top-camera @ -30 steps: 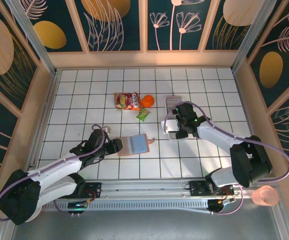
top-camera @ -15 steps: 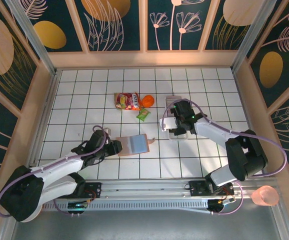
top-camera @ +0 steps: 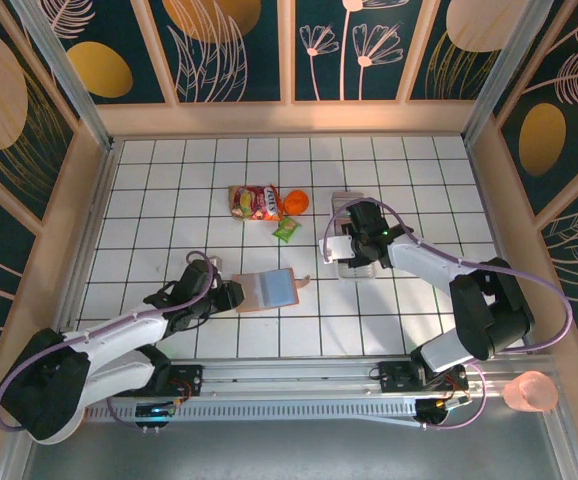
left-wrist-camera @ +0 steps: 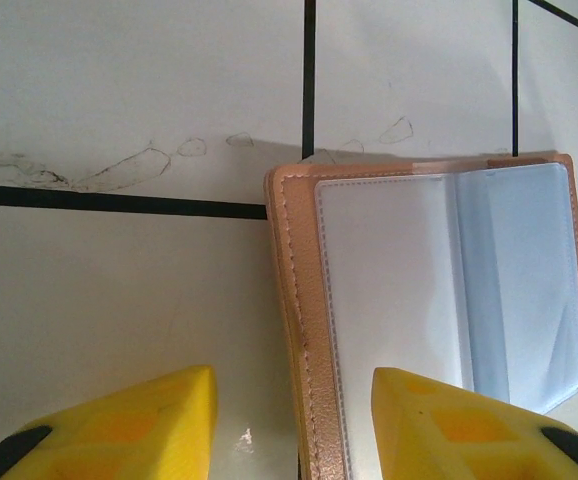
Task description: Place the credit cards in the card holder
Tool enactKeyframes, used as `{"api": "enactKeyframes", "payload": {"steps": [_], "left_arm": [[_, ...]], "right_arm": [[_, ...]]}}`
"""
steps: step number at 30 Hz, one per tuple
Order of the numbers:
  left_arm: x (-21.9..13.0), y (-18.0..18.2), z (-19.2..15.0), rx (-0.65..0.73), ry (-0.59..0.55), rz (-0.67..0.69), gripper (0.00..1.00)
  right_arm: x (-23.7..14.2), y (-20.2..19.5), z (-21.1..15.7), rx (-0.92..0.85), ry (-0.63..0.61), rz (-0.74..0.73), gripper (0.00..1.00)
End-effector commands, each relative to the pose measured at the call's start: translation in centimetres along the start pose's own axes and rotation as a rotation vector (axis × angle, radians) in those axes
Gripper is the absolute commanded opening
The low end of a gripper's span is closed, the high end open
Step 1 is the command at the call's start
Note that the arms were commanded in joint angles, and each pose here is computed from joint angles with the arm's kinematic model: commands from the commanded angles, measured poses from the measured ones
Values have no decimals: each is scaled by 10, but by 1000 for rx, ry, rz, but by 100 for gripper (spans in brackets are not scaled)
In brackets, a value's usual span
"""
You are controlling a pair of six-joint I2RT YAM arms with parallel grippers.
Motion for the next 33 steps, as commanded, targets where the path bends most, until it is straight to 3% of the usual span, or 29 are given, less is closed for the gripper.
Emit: {"api": "enactKeyframes", "payload": {"steps": [1, 11, 17, 33], "left_arm": [[-1, -5, 3, 14, -6, -28, 43], [-1, -4, 3, 12, -8, -28, 41], [-1, -4, 3, 11, -7, -25, 40], [-1, -5, 3, 11, -10, -28, 38]], "right_arm": [[-12, -17, -2, 6, 9, -60, 56], [-18, -17, -1, 2, -2, -61, 34], [-19, -16, -1, 2, -5, -66, 26], [-25, -18, -1, 11, -15, -85, 19]]}}
Point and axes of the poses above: each hand's point on the last joint's axis, 136 mm out from that joint toward the fingers, its own x axis out along the fingers, its own y axis along the line the jaws close on, z = x × y, the point moved 9 cm from there along -x, back along the fingers, and after that the axes turned 2 degrees about x, right-handed, at the moved point
